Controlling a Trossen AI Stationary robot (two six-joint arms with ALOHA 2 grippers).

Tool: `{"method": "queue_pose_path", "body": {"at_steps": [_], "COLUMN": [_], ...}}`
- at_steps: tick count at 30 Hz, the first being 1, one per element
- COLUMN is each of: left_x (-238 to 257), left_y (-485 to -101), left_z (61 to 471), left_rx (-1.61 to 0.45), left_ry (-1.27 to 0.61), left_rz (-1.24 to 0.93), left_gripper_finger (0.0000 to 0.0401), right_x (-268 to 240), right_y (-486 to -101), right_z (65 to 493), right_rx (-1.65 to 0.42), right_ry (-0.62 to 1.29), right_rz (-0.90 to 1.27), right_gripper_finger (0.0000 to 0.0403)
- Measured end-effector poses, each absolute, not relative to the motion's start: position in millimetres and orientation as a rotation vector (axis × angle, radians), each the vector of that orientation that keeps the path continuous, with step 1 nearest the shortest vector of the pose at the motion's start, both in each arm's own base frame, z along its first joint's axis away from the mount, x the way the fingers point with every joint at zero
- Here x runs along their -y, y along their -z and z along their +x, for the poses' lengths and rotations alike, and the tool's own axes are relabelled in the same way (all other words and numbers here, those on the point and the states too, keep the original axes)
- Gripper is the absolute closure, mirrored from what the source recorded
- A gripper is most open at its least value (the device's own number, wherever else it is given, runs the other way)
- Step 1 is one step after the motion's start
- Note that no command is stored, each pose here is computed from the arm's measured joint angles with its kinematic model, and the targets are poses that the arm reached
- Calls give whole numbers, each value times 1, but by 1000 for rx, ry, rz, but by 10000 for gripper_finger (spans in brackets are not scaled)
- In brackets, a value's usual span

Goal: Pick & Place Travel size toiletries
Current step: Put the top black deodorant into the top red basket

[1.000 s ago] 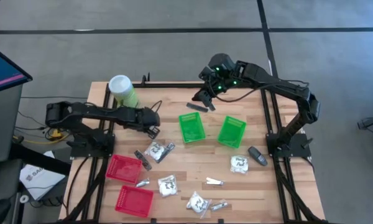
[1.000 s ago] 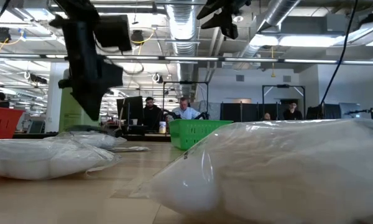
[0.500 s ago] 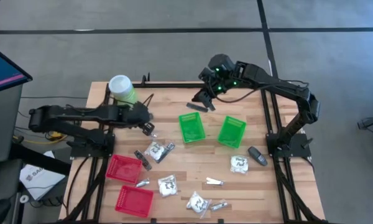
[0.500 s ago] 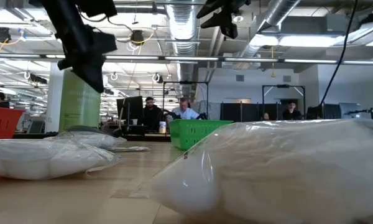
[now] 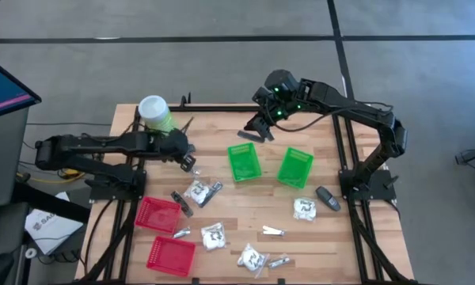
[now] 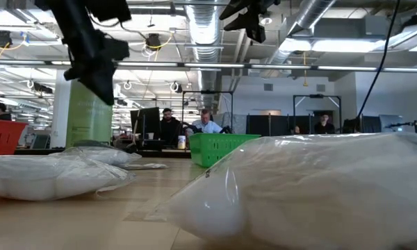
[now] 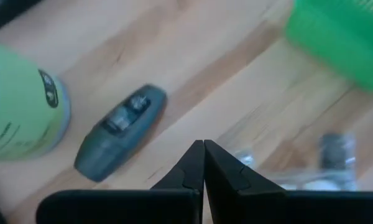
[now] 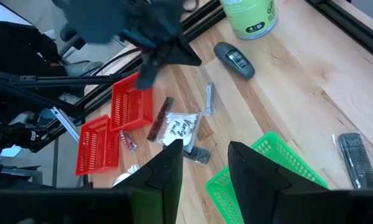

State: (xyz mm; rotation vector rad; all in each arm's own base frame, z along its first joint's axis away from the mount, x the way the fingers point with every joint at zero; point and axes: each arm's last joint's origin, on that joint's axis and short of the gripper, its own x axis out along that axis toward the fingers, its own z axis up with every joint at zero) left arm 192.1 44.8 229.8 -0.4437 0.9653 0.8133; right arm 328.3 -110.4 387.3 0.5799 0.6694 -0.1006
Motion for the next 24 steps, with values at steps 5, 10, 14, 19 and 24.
{"method": "queue_pose_path", "body": {"at_steps": [5, 10, 14, 19, 24], "left_x": [-52, -58, -61, -62, -68], "left_y": [-207, -187, -177, -172, -174], "left_z": [200, 209, 213, 214, 213], "left_rx": [-1128, -1249, -1294, -1333, -1323], "left_ry": [-851, -873, -931, -950, -1012], "left_rz": [-406, -314, -216, -57, 19], "left_gripper_finger": [401, 401, 401, 401, 401], "right_x": [110, 110, 110, 110, 111], "right_y": [-387, -387, -387, -387, -387], "right_z": [328, 328, 328, 328, 328], "right_rx": [-669, -670, -670, -670, -670], "right_ry": [101, 102, 105, 108, 108], "right_rz": [580, 580, 586, 591, 591], "right_gripper_finger": [282, 282, 282, 282, 282]}}
